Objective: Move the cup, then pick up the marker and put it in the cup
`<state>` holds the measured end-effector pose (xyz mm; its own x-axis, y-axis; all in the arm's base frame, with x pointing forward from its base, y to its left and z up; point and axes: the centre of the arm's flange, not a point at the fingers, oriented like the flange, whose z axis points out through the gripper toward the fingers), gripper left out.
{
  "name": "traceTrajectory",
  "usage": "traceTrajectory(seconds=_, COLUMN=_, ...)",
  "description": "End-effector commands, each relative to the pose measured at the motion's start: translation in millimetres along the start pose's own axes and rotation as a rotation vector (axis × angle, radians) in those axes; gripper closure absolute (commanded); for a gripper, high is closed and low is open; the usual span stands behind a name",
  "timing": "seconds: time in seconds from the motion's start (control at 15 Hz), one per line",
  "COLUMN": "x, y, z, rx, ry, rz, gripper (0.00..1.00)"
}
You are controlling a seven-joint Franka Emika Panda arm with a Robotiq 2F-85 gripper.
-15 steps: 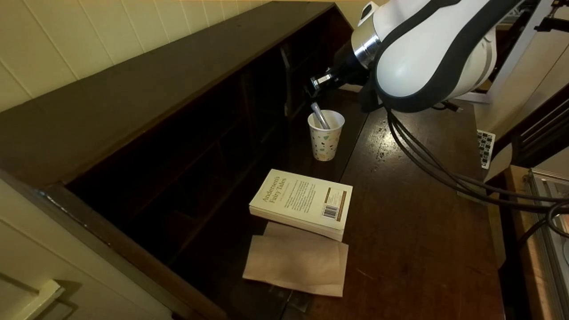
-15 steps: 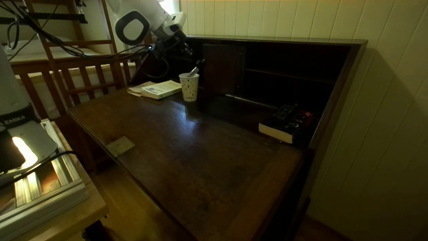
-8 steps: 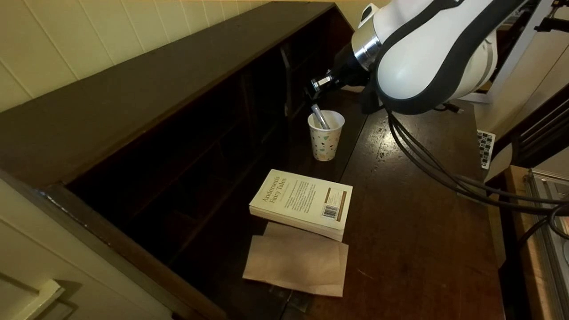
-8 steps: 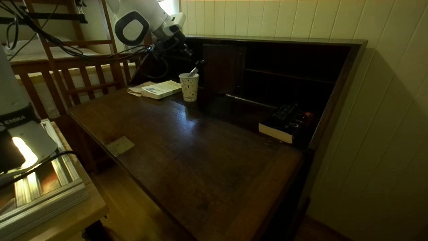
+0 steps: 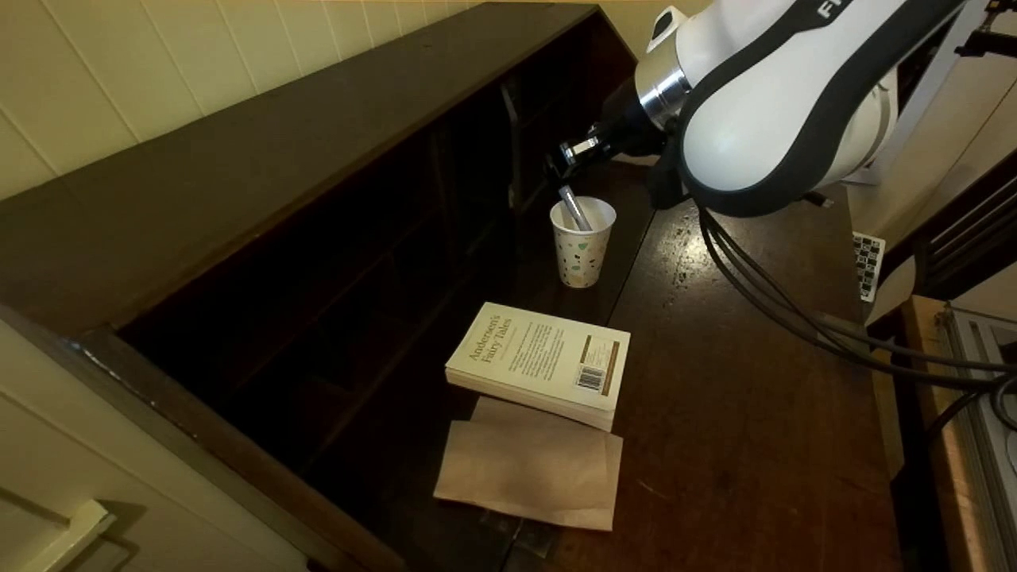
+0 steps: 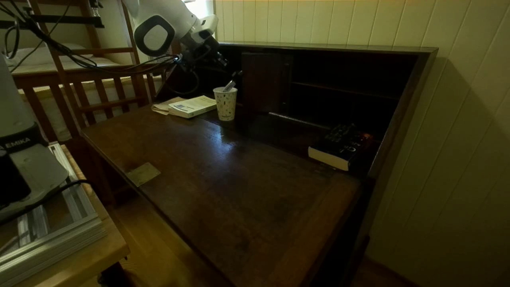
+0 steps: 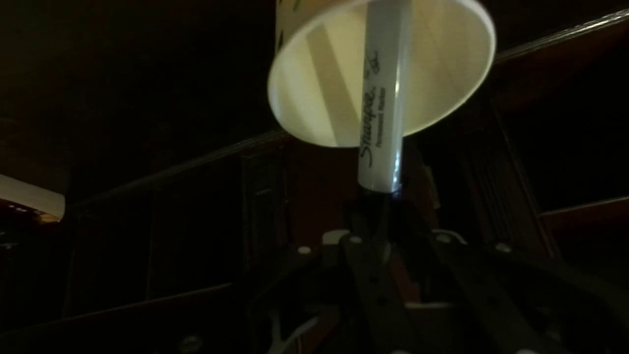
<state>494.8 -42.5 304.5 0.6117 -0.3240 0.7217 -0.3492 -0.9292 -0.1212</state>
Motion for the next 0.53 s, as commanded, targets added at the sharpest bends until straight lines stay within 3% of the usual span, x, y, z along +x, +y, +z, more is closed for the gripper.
traceTrajectory(seconds=0.0, x=-11.8, y=-0.6, z=-4.0, rx=0.005, ry=0.017, rz=-0.022, gripper=0.95)
traceTrajectory(seconds=0.47, x=-21.8, y=2.1, z=-5.0, rx=-0.007, ry=0.004, rz=-0.032, gripper=0.95)
